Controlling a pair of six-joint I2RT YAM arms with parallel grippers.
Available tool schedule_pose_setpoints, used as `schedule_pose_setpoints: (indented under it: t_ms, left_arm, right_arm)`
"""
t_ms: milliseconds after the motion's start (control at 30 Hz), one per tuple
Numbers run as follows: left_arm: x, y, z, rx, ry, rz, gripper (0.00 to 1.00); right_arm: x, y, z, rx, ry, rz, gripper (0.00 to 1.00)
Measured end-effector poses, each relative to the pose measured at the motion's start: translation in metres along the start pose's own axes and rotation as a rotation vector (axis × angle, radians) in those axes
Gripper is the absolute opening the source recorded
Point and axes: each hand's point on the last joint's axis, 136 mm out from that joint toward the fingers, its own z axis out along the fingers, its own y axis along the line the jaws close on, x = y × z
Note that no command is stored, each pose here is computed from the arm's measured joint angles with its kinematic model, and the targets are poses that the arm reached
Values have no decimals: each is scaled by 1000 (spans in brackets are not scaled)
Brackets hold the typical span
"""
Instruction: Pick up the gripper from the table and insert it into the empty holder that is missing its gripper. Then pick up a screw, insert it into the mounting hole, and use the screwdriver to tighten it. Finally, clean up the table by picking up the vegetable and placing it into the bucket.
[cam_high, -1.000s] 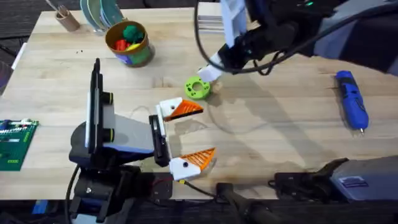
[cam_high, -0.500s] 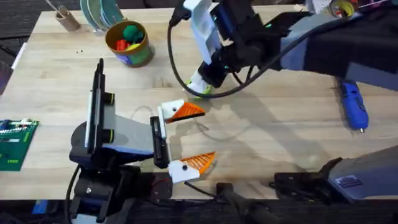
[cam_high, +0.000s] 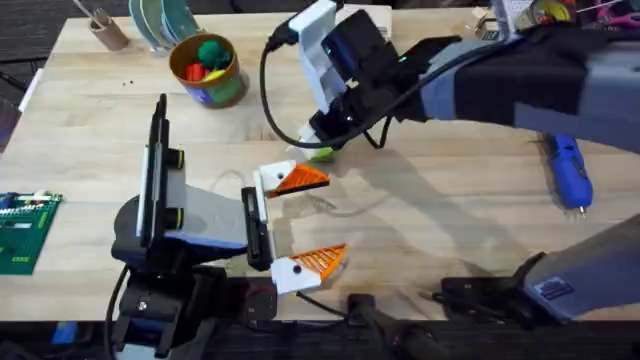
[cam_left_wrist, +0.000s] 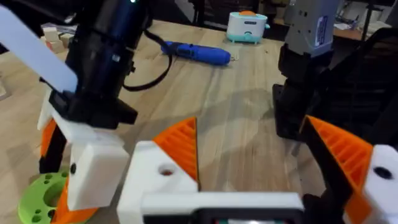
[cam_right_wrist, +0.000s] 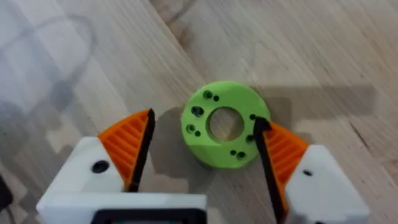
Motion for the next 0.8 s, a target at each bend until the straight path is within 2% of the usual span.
schedule_pose_setpoints:
  t_ms: [233, 533, 800]
  left_arm:
    - [0, 0, 0, 0, 0, 0, 992]
    - [0, 0, 0, 0, 0, 0, 993]
    - [0, 0, 0, 0, 0, 0, 993]
  right_arm:
    - [-5, -3, 8, 72, -14, -25, 879]
    - [-3, 7, 13, 109, 5, -106, 843]
    - [5, 6, 25, 121, 36, -122, 681]
